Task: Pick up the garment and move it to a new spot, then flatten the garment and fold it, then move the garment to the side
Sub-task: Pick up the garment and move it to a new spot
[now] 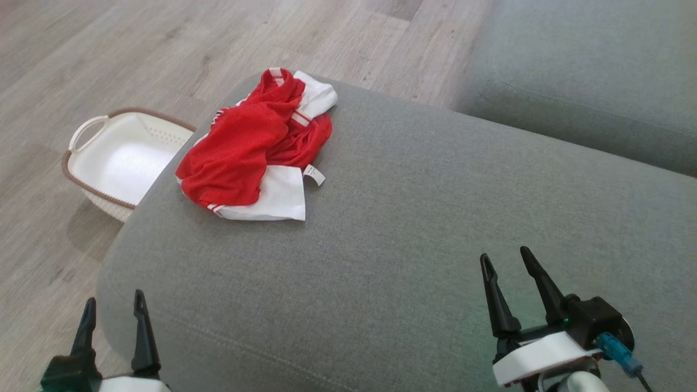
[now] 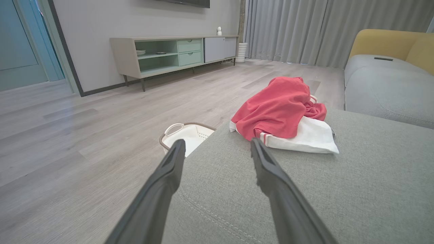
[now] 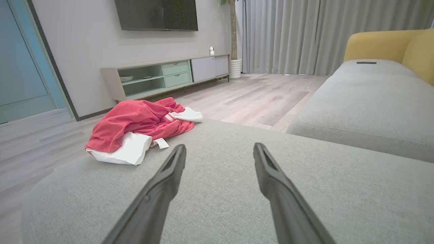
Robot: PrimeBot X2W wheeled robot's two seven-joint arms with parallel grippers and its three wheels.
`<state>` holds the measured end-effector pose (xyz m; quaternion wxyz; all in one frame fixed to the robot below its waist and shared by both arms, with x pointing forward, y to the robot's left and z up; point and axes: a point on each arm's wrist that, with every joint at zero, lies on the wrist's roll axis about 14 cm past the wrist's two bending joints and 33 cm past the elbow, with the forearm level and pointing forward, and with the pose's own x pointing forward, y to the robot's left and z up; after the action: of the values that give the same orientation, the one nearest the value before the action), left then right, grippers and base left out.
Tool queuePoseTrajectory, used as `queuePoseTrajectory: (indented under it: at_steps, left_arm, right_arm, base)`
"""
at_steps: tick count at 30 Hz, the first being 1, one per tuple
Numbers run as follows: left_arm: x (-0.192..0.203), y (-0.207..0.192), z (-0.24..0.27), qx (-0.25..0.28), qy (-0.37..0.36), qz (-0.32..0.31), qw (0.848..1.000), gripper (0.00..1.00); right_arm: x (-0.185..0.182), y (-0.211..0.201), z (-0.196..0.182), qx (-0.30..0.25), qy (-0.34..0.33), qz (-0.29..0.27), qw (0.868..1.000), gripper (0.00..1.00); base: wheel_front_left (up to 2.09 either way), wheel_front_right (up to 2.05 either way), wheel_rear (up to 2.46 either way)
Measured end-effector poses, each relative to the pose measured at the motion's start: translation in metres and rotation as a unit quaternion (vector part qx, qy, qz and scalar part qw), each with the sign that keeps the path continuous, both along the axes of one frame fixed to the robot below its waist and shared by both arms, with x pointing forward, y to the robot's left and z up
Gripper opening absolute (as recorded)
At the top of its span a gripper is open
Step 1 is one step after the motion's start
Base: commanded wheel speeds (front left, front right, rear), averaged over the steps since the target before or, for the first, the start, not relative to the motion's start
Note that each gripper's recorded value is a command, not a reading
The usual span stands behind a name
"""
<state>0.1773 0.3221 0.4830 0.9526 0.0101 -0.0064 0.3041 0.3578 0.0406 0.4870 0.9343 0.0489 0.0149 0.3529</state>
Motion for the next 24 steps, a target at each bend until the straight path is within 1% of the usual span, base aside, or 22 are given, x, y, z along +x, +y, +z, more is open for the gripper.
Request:
queuePoseTrajectory:
  at_steps: [5,7,10,12,15,18,20,22,24]
  left_arm:
    - [-0.003,0.004,0.004,0.007,0.001,0.010,1.000,1.00]
    - [0.000,0.005,0.006,0.010,0.003,0.004,1.000,1.00]
    - [0.016,0.010,0.024,0.038,-0.007,-0.012,0.999,1.00]
    - [0.041,0.018,0.053,0.077,-0.030,-0.031,0.996,1.00]
    - [0.090,0.021,0.106,0.137,-0.079,-0.073,0.985,1.00]
    - [0.137,0.024,0.136,0.171,-0.100,-0.107,0.974,1.00]
    - [0.168,0.028,0.135,0.171,-0.085,-0.132,0.973,1.00]
    - [0.198,0.035,0.122,0.160,-0.052,-0.148,0.975,1.00]
    - [0.228,0.040,0.107,0.129,-0.017,-0.156,0.979,1.00]
  right_arm:
    - [0.000,0.006,-0.008,-0.001,0.011,0.010,1.000,1.00]
    - [0.001,0.007,-0.012,-0.005,0.015,0.012,1.000,1.00]
    - [0.004,0.006,-0.022,-0.018,0.020,0.014,1.000,1.00]
    - [0.008,0.003,-0.030,-0.024,0.027,0.012,0.999,1.00]
    - [0.020,-0.006,-0.041,-0.037,0.031,0.007,0.999,1.00]
    - [0.035,-0.016,-0.049,-0.049,0.029,0.003,0.998,1.00]
    - [0.044,-0.023,-0.056,-0.056,0.031,-0.001,0.998,1.00]
    - [0.051,-0.032,-0.064,-0.066,0.033,-0.007,0.997,1.00]
    - [0.060,-0.042,-0.071,-0.074,0.035,-0.014,0.997,1.00]
  base:
    - [0.00,0.00,0.00]
    - [0.00,0.00,0.00]
    - [0.00,0.00,0.00]
    - [0.00,0.00,0.00]
    - [0.00,0.00,0.00]
    - [0.00,0.00,0.00]
    - [0.00,0.00,0.00]
    - [0.00,0.00,0.00]
    - [0.00,0.00,0.00]
